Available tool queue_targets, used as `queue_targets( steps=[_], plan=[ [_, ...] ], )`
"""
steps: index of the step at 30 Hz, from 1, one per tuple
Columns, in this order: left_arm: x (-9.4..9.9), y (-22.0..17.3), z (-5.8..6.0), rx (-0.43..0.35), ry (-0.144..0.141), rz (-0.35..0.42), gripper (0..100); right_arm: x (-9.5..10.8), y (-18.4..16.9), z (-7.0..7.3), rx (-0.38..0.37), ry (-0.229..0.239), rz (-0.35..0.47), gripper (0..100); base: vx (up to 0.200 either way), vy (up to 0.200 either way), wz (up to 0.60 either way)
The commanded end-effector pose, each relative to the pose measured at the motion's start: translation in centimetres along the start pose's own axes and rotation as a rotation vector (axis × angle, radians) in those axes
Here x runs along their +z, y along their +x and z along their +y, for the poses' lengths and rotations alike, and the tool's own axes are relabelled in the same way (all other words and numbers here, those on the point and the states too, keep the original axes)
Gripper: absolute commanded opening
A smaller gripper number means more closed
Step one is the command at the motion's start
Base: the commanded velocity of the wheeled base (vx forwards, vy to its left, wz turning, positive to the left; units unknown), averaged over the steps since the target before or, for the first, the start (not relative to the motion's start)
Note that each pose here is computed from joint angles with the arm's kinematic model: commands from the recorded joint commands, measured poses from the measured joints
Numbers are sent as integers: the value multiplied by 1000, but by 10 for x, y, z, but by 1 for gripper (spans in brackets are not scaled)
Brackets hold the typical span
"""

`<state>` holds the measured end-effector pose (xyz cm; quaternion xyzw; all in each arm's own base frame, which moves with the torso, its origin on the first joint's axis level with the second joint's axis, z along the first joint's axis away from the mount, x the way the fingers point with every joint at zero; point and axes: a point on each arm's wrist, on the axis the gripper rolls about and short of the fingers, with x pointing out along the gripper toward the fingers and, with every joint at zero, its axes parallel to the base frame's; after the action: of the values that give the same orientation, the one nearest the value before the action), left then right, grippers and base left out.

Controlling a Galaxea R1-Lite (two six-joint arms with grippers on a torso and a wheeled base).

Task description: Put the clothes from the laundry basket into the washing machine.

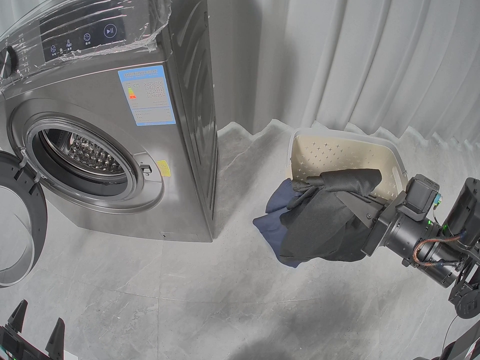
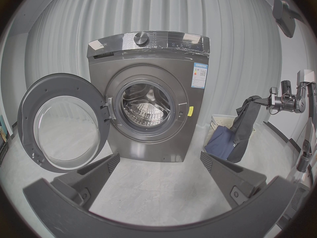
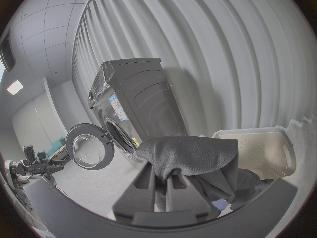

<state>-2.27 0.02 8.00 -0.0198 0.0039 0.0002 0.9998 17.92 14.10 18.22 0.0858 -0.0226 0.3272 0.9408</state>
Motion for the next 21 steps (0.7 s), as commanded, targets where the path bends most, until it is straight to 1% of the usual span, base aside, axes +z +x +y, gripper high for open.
queue_targets(
  steps=[1, 14, 21],
  plan=[
    [-4, 0, 0, 0, 0, 4, 100, -1, 0, 2, 8, 1, 3, 0, 0, 200, 0],
    [-4, 0, 0, 0, 0, 4, 100, 0, 0, 5, 19, 2, -1, 0, 0, 200, 0],
    [-4, 0, 0, 0, 0, 4, 100, 1, 1, 6, 26, 3, -8, 0, 0, 0, 0]
  ],
)
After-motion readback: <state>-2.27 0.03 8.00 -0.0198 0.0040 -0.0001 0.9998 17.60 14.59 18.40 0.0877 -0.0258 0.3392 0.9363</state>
